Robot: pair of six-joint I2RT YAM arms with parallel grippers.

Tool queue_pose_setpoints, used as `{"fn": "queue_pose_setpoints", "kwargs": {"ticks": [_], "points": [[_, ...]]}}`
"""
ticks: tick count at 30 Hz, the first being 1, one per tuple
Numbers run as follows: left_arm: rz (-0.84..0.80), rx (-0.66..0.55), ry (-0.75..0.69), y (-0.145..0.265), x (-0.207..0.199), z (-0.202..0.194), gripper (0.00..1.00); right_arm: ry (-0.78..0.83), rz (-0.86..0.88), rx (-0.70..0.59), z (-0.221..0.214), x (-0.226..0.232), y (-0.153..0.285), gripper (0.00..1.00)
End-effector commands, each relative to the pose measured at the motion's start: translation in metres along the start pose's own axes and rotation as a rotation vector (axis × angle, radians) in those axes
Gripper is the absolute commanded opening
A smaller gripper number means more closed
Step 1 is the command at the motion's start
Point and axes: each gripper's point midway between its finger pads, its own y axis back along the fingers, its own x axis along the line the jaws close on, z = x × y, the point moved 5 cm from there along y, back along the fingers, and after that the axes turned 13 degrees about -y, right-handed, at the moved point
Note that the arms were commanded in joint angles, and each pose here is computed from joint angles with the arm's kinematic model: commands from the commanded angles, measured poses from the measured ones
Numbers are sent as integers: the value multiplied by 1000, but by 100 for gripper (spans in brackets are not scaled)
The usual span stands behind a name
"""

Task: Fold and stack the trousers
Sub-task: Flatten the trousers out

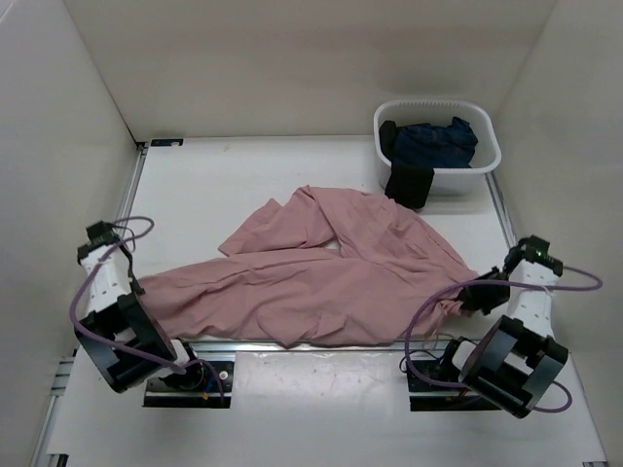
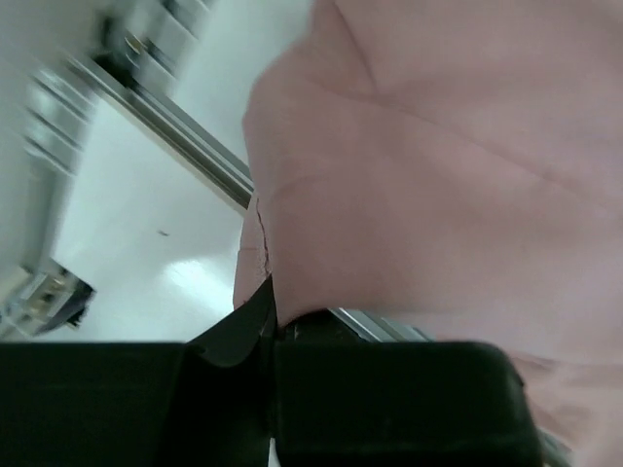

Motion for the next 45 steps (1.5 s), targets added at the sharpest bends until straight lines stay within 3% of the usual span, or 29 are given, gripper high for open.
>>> {"fn": "queue_pose_setpoints", "kwargs": {"ticks": [1,3,7,10,14,16,17,18,20,23,26,31,34,45], "points": [[29,-24,21,-20,-9,-24,15,-67,-20,-27,10,-30,-30,0],[51,-25,24,-30,-12,-30,15,-169,41,29,7,-41,-46,0],[54,-20,43,-38,-13,-36,18,-167,42,63,7,-45,-52,0],[77,-62,75,-28,-2,-22,18,-150,-22,2,16,-49,-43,0],[172,-60,121,-34,12,-24,28,-168,-69,-52,23,-54,-38,0],[209,6,127,-46,14,-39,39,-189,-74,-71,25,-56,-36,0],[221,33,116,-49,13,-44,56,-212,-73,-74,26,-57,-36,5],[246,61,133,-51,18,-51,64,-212,-80,-79,27,-58,-36,8],[257,36,159,-43,24,-47,75,-211,-94,-94,34,-55,-31,11],[157,-111,204,-3,36,-12,90,-212,-122,-110,41,-54,-26,15],[56,-164,201,18,40,16,92,-212,-130,-116,46,-53,-27,17],[-31,-58,131,-8,28,43,89,-196,-144,-96,48,-53,-29,17],[-73,-58,115,-5,26,58,89,-183,-132,-112,52,-50,-25,17],[-272,36,-4,-44,-32,63,92,-177,-150,-102,53,-53,-29,17]]}}
